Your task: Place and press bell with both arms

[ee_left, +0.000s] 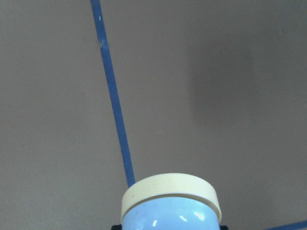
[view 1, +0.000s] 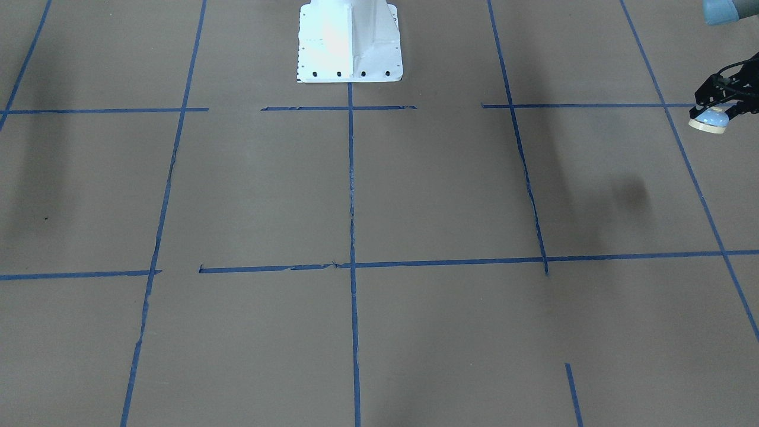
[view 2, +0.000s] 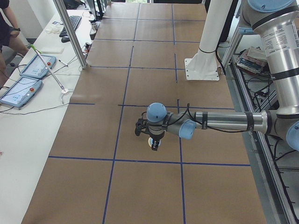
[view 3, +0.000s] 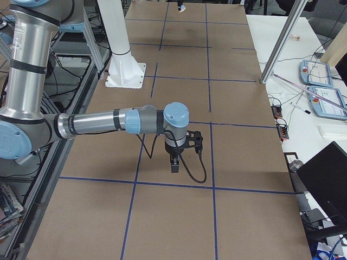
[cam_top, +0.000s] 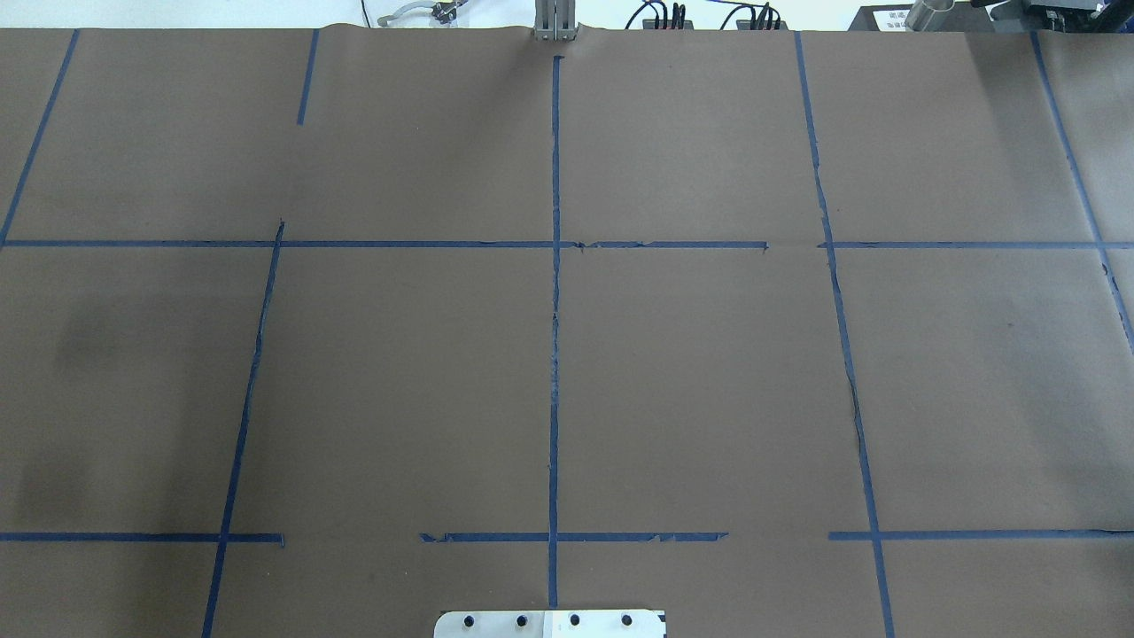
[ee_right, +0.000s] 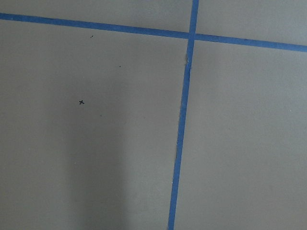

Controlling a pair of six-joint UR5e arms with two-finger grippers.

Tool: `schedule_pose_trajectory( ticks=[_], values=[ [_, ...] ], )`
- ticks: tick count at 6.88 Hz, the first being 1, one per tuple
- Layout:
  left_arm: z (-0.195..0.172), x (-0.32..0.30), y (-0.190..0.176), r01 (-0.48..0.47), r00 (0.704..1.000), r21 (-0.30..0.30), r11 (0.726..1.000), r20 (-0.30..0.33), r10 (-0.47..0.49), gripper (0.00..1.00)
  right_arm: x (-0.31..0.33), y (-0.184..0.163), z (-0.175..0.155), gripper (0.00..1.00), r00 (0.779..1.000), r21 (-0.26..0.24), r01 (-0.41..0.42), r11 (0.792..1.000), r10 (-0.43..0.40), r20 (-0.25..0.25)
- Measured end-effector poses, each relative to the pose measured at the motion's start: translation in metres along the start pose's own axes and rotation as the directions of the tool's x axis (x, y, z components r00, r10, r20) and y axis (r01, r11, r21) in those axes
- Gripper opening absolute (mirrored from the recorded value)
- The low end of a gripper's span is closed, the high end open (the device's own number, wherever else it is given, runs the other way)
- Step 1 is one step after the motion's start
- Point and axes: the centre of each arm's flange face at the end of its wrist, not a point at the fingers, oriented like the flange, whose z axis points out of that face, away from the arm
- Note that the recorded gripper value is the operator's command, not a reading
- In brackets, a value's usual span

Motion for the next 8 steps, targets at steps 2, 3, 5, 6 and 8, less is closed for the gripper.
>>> schedule_pose_trajectory(
  ticks=[2, 3, 5, 6, 8],
  values=[
    [-0.023, 0.053, -0.086, 0.037, 0.999, 0.029, 0.999, -0.014, -0.037, 0.24, -0.003, -0.004, -0.003, 1.0, 1.0, 0.008, 0.006, 1.0, -0.006, -0.001],
    [-0.032, 0.093, -0.127, 0.046, 0.999, 0.011, 0.999, -0.017, -0.046, 0.24, -0.004, -0.005, -0.004, 1.0, 1.0, 0.009, 0.006, 1.0, -0.006, -0.001],
    [-0.031, 0.194, -0.194, 0.065, 0.997, -0.052, 0.997, -0.027, -0.067, 0.24, -0.004, -0.006, -0.004, 1.0, 1.0, 0.01, 0.005, 1.0, -0.005, 0.0],
    [-0.021, 0.249, -0.211, 0.094, 0.995, -0.083, 0.992, -0.036, -0.097, 0.24, -0.004, -0.006, -0.004, 1.0, 1.0, 0.01, 0.006, 1.0, -0.006, 0.001],
    [0.007, 0.361, -0.225, 0.188, 0.982, -0.109, 0.976, -0.016, -0.191, 0.24, -0.004, -0.006, -0.004, 1.0, 1.0, 0.009, 0.005, 1.0, -0.005, 0.004]
  ],
)
